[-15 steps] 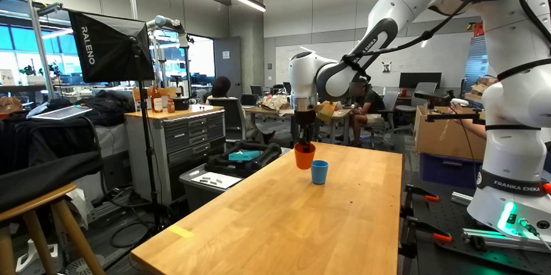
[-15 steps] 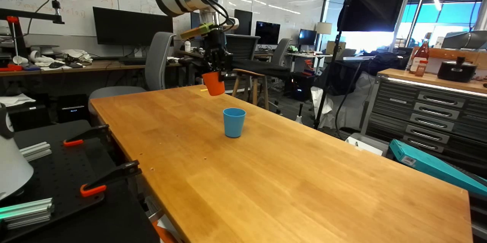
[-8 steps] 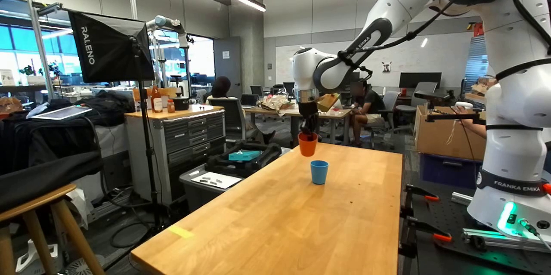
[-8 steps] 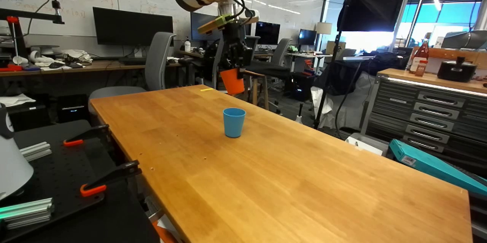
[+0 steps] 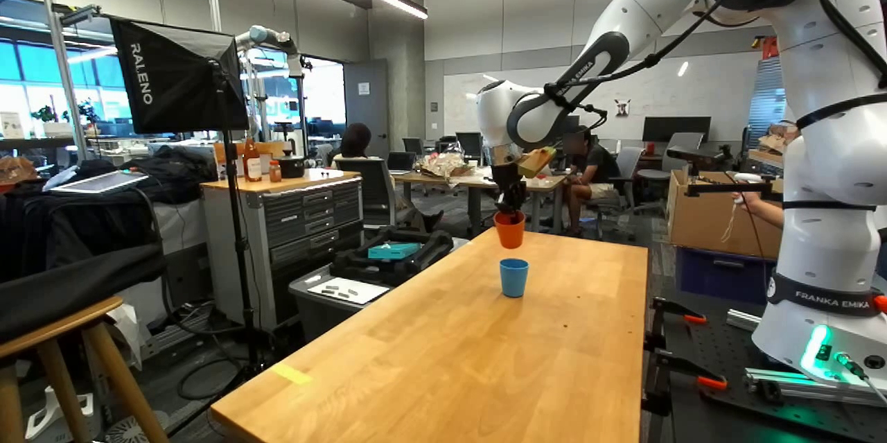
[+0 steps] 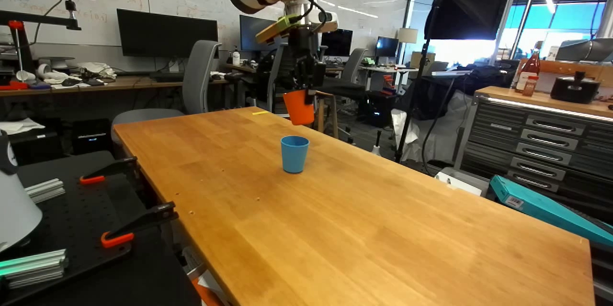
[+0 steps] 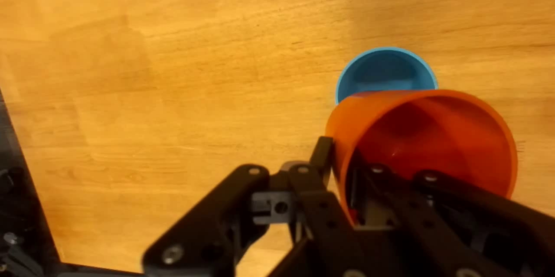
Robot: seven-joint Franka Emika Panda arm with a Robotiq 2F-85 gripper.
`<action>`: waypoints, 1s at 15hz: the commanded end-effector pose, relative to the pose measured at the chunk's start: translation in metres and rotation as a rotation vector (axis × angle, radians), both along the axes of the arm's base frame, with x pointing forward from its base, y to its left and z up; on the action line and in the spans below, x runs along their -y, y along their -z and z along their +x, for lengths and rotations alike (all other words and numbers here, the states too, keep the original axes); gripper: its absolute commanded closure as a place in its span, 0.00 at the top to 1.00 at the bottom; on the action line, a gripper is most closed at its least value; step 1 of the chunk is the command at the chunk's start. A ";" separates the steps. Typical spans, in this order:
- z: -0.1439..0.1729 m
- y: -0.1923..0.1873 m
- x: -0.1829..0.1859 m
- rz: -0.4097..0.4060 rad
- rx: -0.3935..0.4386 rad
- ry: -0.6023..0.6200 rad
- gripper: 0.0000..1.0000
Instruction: Put the orange cup inside the blue cup
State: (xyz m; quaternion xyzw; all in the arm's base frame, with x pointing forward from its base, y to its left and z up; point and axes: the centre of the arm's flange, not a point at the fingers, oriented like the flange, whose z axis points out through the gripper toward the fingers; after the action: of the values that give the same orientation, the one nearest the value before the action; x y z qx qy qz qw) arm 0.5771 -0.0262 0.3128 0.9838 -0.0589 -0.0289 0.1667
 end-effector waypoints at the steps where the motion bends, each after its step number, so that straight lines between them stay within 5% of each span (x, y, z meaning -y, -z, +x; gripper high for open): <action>1: -0.005 -0.001 0.008 -0.014 -0.025 0.030 0.03; 15: -0.009 0.034 -0.005 -0.001 -0.070 0.001 0.03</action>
State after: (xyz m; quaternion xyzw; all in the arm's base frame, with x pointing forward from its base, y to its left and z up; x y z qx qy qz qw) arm 0.5611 -0.0286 0.2772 0.9811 -0.0556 -0.0720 0.1706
